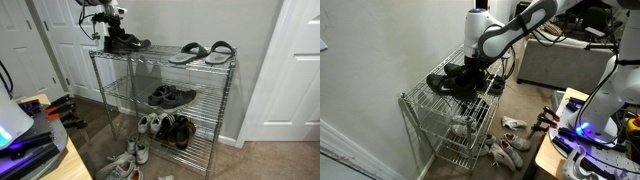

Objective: Move the shoes to a lower shelf

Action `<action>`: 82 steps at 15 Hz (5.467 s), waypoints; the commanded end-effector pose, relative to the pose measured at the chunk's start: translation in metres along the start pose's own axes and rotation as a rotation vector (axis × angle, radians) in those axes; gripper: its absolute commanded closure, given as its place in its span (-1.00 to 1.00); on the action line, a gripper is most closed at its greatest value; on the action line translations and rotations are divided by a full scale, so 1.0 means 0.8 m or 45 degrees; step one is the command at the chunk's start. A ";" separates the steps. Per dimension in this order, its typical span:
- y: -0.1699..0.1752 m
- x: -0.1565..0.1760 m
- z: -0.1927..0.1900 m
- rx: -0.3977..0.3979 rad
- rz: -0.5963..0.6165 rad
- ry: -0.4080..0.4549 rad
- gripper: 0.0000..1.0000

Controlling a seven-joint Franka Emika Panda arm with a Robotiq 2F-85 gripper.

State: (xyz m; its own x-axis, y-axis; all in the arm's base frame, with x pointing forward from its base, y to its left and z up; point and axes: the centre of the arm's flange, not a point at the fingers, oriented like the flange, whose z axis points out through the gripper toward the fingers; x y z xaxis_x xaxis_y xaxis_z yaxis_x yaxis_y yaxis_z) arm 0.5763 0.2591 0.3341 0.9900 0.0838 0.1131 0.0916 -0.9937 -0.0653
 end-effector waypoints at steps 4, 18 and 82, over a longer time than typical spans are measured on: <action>0.008 0.014 -0.009 -0.030 -0.010 -0.042 0.44; 0.103 -0.008 -0.077 -0.072 0.061 -0.049 0.91; 0.565 -0.338 -0.100 -0.207 0.523 -0.440 0.91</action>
State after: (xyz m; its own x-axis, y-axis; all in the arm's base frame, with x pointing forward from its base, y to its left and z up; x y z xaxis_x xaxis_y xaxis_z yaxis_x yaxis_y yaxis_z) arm 0.3399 -0.2201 0.3557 0.9187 -0.3174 -0.2351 -0.2989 -0.9478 0.1114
